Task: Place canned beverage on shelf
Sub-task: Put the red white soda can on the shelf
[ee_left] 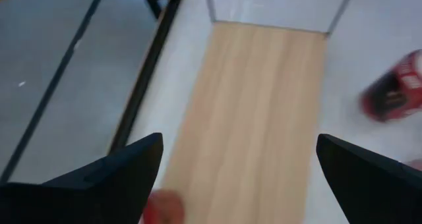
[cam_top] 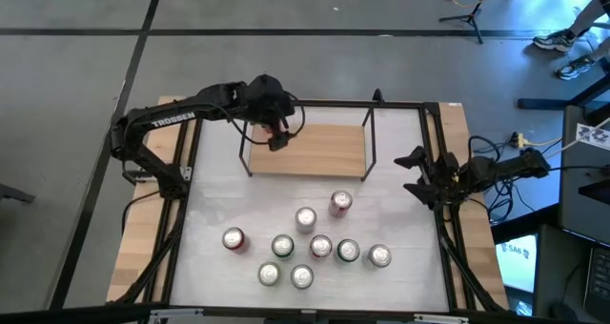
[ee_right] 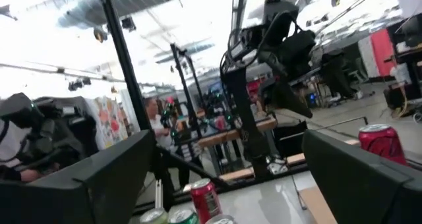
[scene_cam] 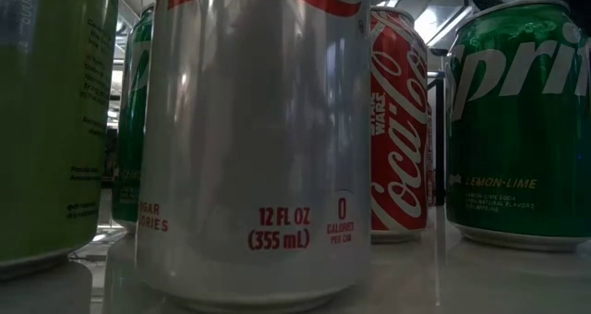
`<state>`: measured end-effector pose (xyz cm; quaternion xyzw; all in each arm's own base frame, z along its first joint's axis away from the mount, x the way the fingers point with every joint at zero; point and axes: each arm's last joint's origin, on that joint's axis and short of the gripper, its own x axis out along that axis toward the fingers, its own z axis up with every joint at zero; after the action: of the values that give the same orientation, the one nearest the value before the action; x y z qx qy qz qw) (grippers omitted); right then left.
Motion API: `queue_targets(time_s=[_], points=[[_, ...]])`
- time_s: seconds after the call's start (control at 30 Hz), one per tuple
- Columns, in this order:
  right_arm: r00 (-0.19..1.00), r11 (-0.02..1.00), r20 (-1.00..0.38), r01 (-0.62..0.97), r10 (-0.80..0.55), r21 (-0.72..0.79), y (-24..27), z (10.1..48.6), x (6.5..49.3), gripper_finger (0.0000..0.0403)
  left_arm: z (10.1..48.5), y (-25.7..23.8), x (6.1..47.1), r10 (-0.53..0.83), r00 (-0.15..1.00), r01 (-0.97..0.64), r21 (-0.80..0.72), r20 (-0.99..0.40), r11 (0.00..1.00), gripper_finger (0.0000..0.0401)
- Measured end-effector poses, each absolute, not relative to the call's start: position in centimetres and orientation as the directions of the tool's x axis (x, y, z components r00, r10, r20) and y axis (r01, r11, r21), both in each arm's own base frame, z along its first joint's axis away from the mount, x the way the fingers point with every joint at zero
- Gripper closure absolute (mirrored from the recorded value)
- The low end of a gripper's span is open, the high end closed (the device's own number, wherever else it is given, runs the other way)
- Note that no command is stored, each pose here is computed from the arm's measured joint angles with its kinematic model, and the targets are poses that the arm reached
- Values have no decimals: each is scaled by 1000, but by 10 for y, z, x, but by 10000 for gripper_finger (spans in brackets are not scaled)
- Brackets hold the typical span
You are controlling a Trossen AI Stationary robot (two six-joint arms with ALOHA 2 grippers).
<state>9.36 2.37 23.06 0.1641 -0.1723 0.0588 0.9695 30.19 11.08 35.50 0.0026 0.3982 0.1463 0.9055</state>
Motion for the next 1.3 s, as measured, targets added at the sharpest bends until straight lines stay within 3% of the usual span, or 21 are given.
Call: queue_targets(time_s=[0.37,0.8,1.1,1.3], points=[[986,967,154,-98,63,235,38,270,136,15,355,84,311,213,662,-225,81,-718,971,12],[926,996,-372,-37,62,76,58,321,195,15,363,30,313,104,705,-139,7,-702,990,12],[819,998,-574,8,27,59,72,318,240,15,363,-3,313,91,706,-142,-14,-702,990,12],[780,975,-623,176,-52,138,77,303,260,15,365,-15,301,120,667,-178,-1,-735,984,12]])
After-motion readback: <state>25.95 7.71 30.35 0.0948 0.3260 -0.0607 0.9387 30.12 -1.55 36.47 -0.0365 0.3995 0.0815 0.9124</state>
